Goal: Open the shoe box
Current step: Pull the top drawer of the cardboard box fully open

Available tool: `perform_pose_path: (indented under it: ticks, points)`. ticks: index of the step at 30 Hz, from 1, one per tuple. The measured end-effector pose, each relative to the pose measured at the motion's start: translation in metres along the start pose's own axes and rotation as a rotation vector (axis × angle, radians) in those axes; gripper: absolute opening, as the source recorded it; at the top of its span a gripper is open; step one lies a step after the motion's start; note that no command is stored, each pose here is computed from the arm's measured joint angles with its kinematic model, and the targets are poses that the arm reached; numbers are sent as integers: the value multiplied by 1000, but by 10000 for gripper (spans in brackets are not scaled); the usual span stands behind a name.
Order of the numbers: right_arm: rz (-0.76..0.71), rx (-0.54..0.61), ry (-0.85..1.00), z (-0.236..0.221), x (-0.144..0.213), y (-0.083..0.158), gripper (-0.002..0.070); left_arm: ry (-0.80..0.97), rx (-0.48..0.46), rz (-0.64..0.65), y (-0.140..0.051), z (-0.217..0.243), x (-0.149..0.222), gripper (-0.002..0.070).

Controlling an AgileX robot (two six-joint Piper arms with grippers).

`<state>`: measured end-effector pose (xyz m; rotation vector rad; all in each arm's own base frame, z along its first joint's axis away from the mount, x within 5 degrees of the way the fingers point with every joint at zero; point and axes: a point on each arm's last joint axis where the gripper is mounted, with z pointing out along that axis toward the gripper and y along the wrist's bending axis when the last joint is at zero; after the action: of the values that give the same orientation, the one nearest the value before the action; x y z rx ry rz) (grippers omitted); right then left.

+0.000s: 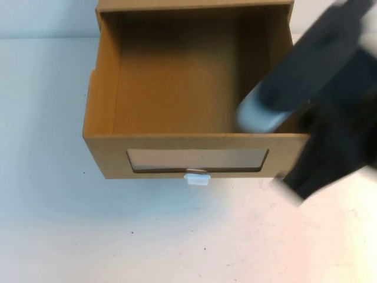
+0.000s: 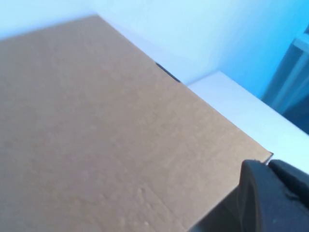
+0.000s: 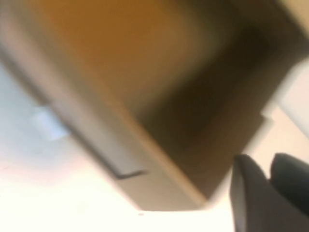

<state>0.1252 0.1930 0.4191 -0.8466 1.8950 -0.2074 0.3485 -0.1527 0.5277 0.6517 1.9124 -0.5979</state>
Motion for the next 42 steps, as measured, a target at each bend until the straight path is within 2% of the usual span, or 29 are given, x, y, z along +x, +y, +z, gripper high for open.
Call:
perform_pose_path:
  ticks: [4,11,13,18,23,32,42]
  points:
    - [129,101,22,-4,7,-45,8,-28,-68,51,-6,-26,-7,-5]
    - [364,296,119,-9,40,-119,-10,-1,-170,91,-18,-73,-3,-5]
    - [434,313,130,-13,50,-135,-11,22,-197,97,-23,-89,3,-5]
    - [551,313,162,-17,68,-157,-11,84,-244,94,-38,-128,32,-5]
    - [610,236,155,-6,79,-163,-13,39,-290,93,-55,-164,81,-5]
    - [635,111,101,27,108,-136,-13,-221,-407,159,-72,-205,196,-5]
    - [648,112,-148,13,139,-106,-13,-412,-467,224,-79,-209,319,-5]
